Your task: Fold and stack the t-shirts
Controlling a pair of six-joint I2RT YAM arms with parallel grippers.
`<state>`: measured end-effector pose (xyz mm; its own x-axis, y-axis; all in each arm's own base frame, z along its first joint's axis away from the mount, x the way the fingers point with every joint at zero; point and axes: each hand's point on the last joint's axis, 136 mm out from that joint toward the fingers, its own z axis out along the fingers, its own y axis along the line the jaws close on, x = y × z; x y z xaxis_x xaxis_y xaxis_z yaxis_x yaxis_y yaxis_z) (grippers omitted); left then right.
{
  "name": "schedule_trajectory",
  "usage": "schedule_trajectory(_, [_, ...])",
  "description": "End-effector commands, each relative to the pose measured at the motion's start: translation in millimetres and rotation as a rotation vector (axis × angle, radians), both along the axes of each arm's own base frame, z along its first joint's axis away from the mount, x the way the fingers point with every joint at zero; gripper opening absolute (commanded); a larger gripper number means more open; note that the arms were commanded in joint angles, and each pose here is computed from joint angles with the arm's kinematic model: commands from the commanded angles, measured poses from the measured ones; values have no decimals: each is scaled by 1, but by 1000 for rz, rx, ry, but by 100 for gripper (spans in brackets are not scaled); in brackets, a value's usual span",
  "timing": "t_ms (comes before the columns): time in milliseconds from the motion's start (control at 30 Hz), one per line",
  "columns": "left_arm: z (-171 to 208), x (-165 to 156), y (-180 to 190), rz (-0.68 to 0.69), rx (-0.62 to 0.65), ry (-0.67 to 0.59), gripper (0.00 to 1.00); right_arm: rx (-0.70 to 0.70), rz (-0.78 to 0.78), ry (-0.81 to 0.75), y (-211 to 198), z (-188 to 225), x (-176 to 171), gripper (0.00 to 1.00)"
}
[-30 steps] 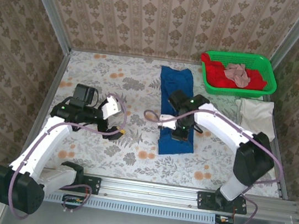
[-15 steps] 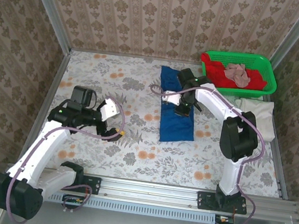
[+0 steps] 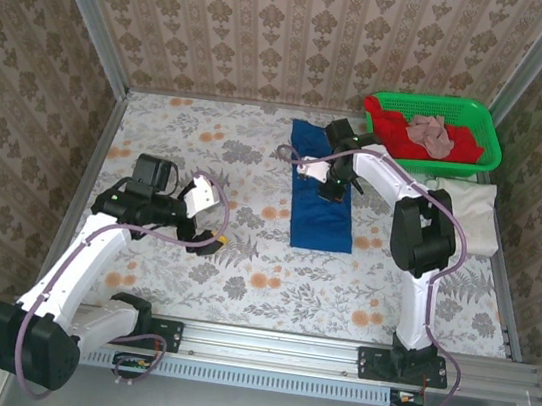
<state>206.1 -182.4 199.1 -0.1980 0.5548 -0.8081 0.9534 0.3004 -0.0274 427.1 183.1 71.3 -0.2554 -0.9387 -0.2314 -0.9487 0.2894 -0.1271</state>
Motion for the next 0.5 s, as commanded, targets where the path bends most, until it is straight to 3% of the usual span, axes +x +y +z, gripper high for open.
schedule_trajectory(0, [14, 3, -5, -6, -39, -23, 100, 6, 2, -32, 0, -1, 14, 0])
schedule_trajectory(100, [14, 4, -6, 0, -48, -13, 100, 0, -10, -37, -3, -7, 19, 1])
schedule_trajectory(133, [15, 5, -6, 3, -53, -6, 100, -2, -15, -40, -4, -8, 20, 5])
schedule_trajectory(200, [15, 6, -8, 6, -63, 10, 100, -7, -30, -59, -6, -7, 25, 23])
schedule_trajectory(267, [16, 8, -9, 7, -67, 19, 100, -5, -47, -98, -7, 3, 30, 53])
schedule_trajectory(333, [16, 10, -9, 8, -69, 17, 100, 7, -62, -150, -8, 17, 35, 69])
schedule_trajectory(367, [16, 11, -9, 11, -68, 14, 100, 9, -69, -173, -10, 23, 36, 75])
schedule_trajectory(467, [15, 12, -9, 14, -70, 5, 100, 37, -89, -230, -11, 44, 31, 80])
